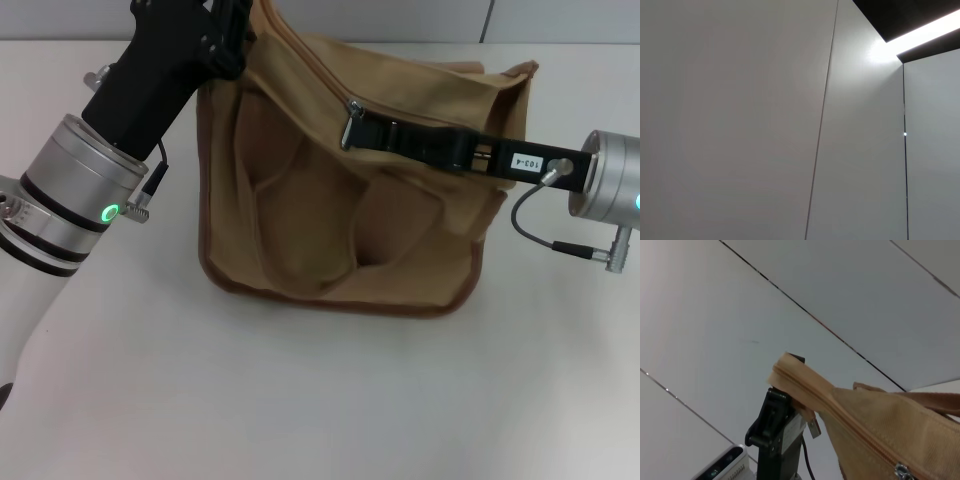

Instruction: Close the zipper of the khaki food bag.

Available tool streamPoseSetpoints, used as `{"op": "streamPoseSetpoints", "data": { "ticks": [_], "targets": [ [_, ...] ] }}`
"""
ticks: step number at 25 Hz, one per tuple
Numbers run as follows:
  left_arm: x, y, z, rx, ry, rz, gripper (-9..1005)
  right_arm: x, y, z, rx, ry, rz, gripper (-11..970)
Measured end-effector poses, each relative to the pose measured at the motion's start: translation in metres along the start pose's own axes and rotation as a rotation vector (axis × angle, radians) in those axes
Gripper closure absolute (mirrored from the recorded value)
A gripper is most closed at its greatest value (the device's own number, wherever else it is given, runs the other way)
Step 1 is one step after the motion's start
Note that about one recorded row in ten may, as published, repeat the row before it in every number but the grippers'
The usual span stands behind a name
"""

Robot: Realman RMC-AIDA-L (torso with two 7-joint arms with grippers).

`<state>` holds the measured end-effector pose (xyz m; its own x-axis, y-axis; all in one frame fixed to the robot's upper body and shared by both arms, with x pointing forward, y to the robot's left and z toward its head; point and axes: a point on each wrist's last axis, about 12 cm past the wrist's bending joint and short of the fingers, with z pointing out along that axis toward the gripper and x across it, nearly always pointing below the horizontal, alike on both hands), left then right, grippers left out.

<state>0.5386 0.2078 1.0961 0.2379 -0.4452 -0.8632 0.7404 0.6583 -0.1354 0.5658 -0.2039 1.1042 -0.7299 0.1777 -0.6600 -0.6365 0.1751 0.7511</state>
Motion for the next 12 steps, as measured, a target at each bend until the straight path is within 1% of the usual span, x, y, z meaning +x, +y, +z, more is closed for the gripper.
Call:
{"op": "streamPoseSetpoints", "data": {
  "ticks": [5, 10, 12],
  "targets": [
    [-0.0002, 0.0000, 0.0016, 0.004, -0.002, 0.001, 901, -0.0051, 0.0026, 0.0053, -0.016, 0.023, 0.038, 388],
    [-0.0004, -0.0003, 0.0044, 0.012, -0.004, 0.002, 900, -0.0061, 0.0041, 0.0060, -0.027, 0.024, 0.037, 205],
    [-0.0004, -0.0004, 0.0050, 0.014, -0.004, 0.002, 900, -0.0064, 0.0044, 0.0062, -0.028, 0.025, 0.035, 204]
  ]
}}
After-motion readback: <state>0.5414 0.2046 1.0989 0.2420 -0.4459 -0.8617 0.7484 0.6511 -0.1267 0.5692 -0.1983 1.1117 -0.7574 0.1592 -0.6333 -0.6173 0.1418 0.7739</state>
